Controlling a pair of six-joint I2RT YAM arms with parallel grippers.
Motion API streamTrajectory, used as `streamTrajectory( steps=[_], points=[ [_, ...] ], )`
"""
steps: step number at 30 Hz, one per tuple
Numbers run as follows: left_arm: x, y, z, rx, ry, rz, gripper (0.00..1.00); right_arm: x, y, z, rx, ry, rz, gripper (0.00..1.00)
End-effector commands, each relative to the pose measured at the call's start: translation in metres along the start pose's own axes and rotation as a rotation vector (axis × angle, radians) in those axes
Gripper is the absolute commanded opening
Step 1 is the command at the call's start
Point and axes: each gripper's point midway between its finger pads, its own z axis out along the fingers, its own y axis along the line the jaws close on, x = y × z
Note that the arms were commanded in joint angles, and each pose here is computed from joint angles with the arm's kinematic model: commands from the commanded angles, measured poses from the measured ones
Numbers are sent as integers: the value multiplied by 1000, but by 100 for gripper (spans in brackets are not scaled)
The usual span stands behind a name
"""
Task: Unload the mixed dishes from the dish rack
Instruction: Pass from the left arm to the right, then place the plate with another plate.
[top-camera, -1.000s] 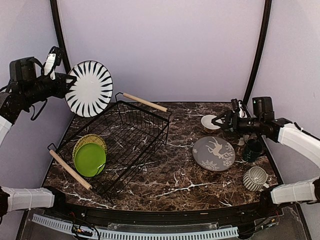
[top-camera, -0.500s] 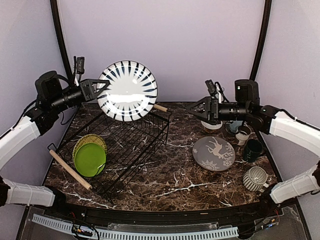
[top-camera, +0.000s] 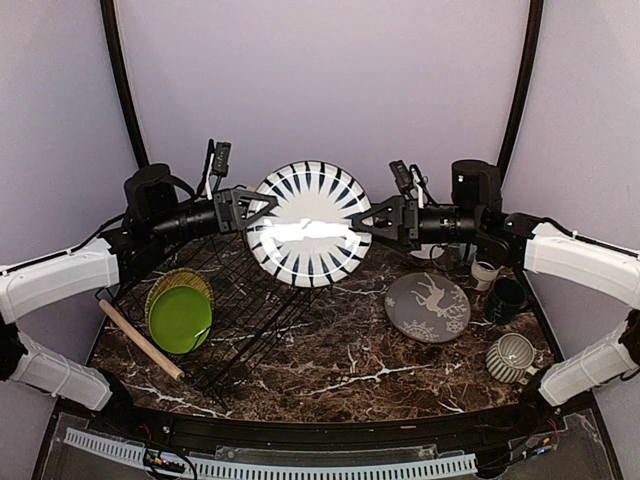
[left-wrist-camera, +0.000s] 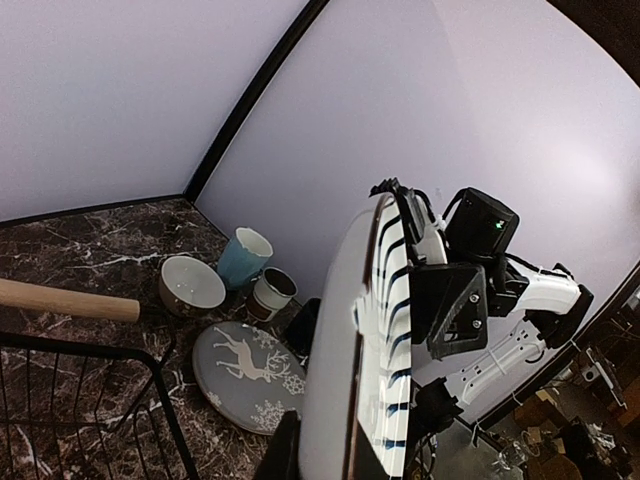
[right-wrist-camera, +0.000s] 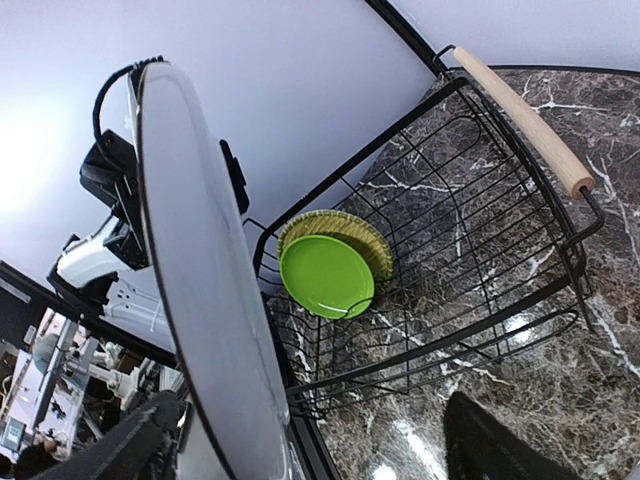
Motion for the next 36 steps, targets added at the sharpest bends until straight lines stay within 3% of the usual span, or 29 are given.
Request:
streamTrajectory(
  steps=[1, 8, 13, 16, 18, 20, 24, 36],
  points=[
    [-35, -44, -3, 135, -130, 84, 1, 0, 3, 1, -23, -22, 4, 79],
    [-16, -42, 10, 160, -95, 43, 1, 4, 2, 4, -60, -26, 47, 45],
    [-8, -38, 15, 141, -62, 46, 1, 6, -1, -1, -53, -38, 66, 2],
    [-3, -32, 19, 113, -19, 41, 2, 7, -6, -8, -37, -55, 73, 0],
    [0, -28, 20, 88, 0, 37, 12, 5, -7, -17, -31, -76, 76, 0],
    [1, -27, 18, 74, 10, 44, 29, 4, -9, -27, -16, -94, 73, 0],
    [4, -29, 14, 64, 25, 70, 48, 2, -16, -50, 55, -141, 63, 0],
    [13, -20, 7, -8, 77, 139, 75, 10, -87, -142, 400, -256, 117, 0]
  ],
)
